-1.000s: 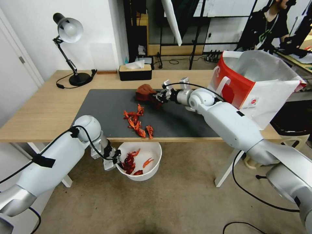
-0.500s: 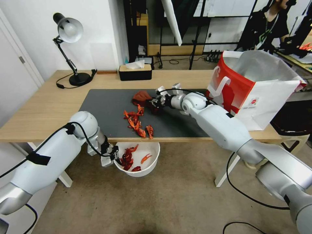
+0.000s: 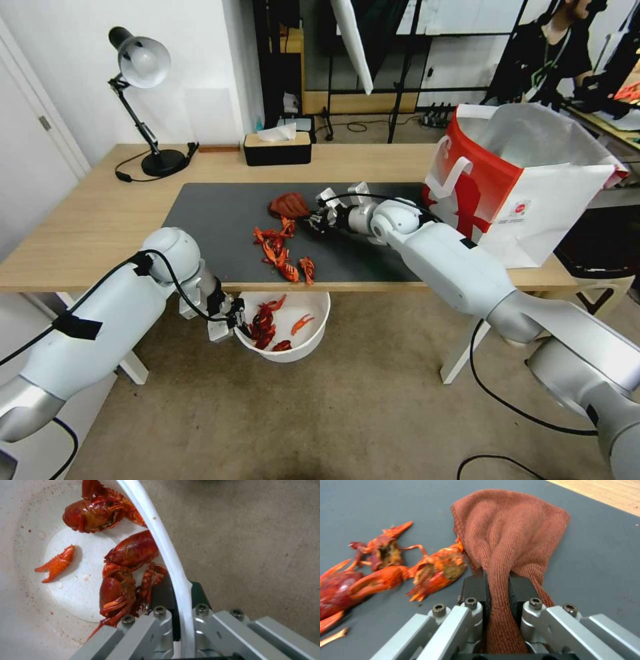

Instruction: Sweep shrimp from table into container with towel, then put container into takeout bag.

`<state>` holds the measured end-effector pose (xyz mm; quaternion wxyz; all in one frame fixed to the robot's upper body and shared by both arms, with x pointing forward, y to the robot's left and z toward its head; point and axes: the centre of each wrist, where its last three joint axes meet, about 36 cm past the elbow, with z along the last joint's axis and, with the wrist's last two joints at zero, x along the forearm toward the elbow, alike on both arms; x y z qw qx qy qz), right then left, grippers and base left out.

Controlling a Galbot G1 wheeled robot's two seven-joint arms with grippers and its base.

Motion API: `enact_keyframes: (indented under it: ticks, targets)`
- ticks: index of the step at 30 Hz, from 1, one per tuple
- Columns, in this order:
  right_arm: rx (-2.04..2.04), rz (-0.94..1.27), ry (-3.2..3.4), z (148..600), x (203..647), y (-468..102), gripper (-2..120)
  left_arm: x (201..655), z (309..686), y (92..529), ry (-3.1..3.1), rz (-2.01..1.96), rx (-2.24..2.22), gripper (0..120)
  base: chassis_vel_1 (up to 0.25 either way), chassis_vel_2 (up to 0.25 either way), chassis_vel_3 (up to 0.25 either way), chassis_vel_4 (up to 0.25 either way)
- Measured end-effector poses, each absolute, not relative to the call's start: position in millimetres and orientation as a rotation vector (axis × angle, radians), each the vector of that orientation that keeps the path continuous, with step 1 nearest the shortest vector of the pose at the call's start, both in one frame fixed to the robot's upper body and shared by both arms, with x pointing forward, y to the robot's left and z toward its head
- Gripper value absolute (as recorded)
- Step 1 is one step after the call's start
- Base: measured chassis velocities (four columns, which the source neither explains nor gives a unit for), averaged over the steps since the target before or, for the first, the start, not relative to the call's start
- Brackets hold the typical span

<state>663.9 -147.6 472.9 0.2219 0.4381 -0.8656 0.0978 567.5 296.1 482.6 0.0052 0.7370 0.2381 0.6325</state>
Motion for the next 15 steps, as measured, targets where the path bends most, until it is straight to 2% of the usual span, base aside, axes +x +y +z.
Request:
enact_keyframes:
  ticks: [15]
  targets:
    - [1.256, 0.291, -2.365, 476, 647, -147, 8, 569, 485, 296, 0.752, 1.98, 2.301, 0, 0.0, 0.0, 0.0, 0.0]
